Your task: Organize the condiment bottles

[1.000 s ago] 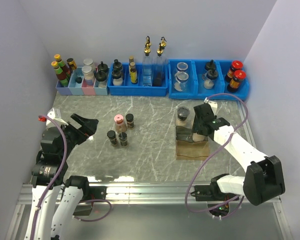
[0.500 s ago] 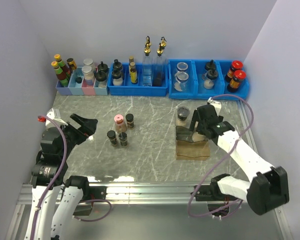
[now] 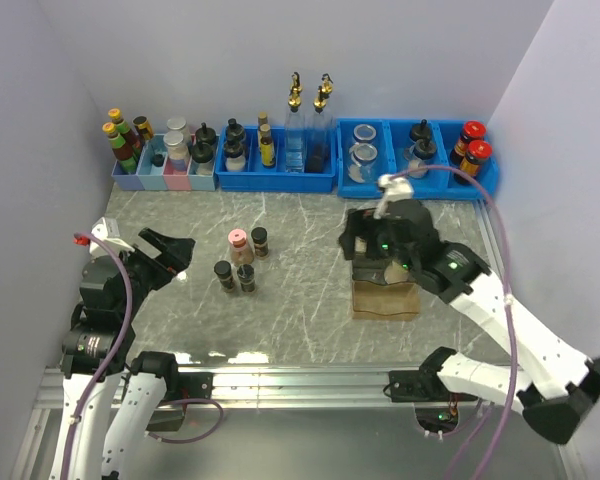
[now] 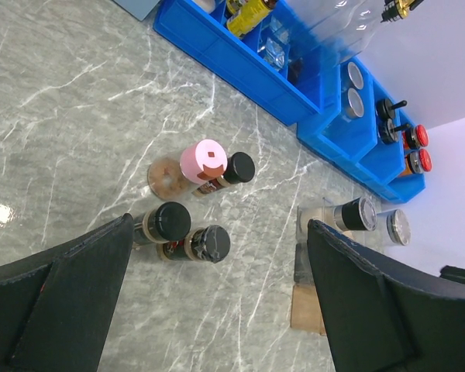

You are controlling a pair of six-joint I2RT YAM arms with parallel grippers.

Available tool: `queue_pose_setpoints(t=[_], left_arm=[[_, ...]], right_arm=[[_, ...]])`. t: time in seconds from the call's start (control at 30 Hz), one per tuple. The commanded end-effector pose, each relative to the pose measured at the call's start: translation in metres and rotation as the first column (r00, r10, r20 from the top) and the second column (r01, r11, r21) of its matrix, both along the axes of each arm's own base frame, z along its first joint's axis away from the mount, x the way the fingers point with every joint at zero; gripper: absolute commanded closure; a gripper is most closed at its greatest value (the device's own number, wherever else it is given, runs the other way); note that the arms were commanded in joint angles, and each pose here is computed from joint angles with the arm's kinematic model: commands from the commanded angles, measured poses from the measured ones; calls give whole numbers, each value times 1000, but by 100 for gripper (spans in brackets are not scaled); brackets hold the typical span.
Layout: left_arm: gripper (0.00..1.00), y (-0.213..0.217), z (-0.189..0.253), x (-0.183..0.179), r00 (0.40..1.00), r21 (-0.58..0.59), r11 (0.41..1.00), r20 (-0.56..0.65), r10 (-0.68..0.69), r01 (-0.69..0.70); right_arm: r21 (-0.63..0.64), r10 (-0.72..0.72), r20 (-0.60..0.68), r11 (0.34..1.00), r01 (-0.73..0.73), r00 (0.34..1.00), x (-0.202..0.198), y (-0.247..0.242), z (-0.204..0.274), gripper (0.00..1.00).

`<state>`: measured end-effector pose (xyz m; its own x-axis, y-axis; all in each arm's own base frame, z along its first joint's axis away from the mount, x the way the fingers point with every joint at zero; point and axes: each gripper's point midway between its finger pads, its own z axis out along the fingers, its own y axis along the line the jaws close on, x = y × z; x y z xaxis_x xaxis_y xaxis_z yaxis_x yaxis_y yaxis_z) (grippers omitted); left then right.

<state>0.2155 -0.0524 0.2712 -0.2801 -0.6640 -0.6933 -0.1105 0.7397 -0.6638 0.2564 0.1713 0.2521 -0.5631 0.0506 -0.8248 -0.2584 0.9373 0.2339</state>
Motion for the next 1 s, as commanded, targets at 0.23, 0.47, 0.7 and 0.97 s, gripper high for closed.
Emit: queue_pose_setpoints(t=[0.23, 0.47, 0.7, 0.97], left_arm=[[1, 8, 34, -4, 996, -20, 999, 79, 50, -49], [1, 12, 33, -9, 995, -17, 997, 74, 73, -72], [1, 11, 29, -11, 995, -24, 997, 71, 69, -67], [1, 12, 25, -13, 995, -22, 997, 66, 73, -72]], right_arm=[[-95, 368, 65, 928, -362, 927, 26, 172, 5, 3], [-178, 429, 75, 894, -411, 900, 45, 248, -7, 6], [-210, 475, 58, 866, -455, 878, 64, 286, -22, 11], [-252, 483, 8, 848, -466, 876, 83, 304, -56, 15]])
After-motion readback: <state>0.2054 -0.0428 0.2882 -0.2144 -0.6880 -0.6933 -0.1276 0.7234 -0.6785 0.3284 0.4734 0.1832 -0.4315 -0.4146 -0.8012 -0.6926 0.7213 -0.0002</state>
